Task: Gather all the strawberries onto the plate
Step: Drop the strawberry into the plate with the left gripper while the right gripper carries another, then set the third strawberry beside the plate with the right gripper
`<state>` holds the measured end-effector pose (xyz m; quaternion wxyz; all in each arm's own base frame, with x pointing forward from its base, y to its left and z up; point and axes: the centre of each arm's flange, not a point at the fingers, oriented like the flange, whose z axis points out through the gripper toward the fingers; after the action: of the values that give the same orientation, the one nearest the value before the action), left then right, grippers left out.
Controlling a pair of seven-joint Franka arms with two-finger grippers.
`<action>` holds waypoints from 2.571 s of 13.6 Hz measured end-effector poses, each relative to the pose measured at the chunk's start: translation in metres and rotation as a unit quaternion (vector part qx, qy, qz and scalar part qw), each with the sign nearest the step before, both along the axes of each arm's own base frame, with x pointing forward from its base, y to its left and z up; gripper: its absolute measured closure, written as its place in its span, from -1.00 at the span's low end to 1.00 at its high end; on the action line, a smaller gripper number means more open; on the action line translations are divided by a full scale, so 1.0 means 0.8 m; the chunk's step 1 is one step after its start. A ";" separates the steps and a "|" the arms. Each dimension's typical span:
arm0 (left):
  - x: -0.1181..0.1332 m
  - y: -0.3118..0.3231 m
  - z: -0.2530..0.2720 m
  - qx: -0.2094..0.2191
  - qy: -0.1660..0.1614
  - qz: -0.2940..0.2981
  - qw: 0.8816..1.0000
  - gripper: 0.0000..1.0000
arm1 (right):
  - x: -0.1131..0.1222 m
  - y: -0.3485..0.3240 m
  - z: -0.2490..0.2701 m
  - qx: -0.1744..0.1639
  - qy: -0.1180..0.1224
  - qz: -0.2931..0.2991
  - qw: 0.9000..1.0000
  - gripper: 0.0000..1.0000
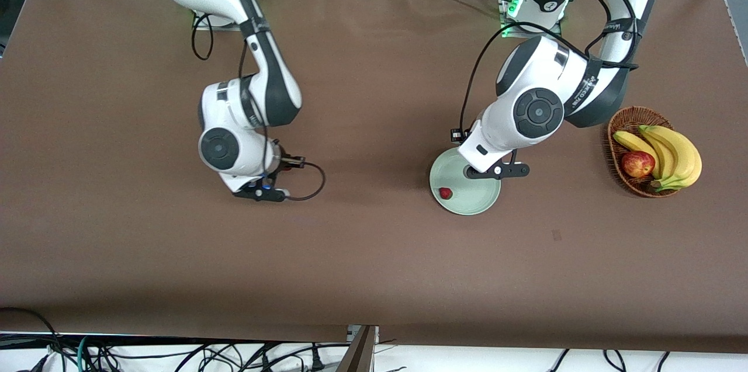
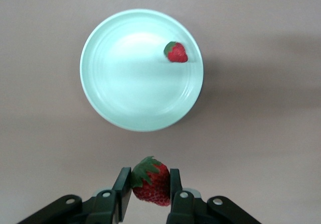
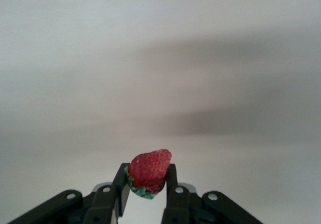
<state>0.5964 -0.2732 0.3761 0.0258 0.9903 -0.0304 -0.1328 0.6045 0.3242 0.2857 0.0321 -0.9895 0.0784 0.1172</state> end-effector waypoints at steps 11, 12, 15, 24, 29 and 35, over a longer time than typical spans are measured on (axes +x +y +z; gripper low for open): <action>0.042 0.038 -0.107 -0.055 -0.063 -0.171 0.982 -0.60 | -0.024 0.088 0.005 0.034 0.023 -0.102 0.994 0.35; 0.042 0.038 -0.107 -0.056 -0.064 -0.172 0.982 -0.79 | -0.023 0.093 0.009 0.044 0.025 -0.109 0.993 0.35; 0.042 0.037 -0.104 -0.056 -0.066 -0.172 0.981 -1.00 | -0.025 0.105 0.014 0.050 0.026 -0.127 0.990 0.35; 0.041 0.037 -0.101 -0.056 -0.067 -0.173 0.981 -1.00 | -0.052 0.219 0.032 0.093 -0.013 -0.186 0.978 0.35; 0.041 0.037 -0.103 -0.056 -0.066 -0.174 0.981 -1.00 | -0.060 0.241 0.007 0.106 -0.023 -0.196 0.975 0.35; 0.041 0.037 -0.103 -0.056 -0.066 -0.174 0.981 -1.00 | -0.086 0.258 -0.069 0.052 -0.032 -0.155 0.986 0.35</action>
<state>0.6289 -0.2439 0.2941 0.0561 0.9735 -0.2109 -0.0678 0.5354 0.5309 0.2308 0.1034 -0.9657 0.2235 0.0825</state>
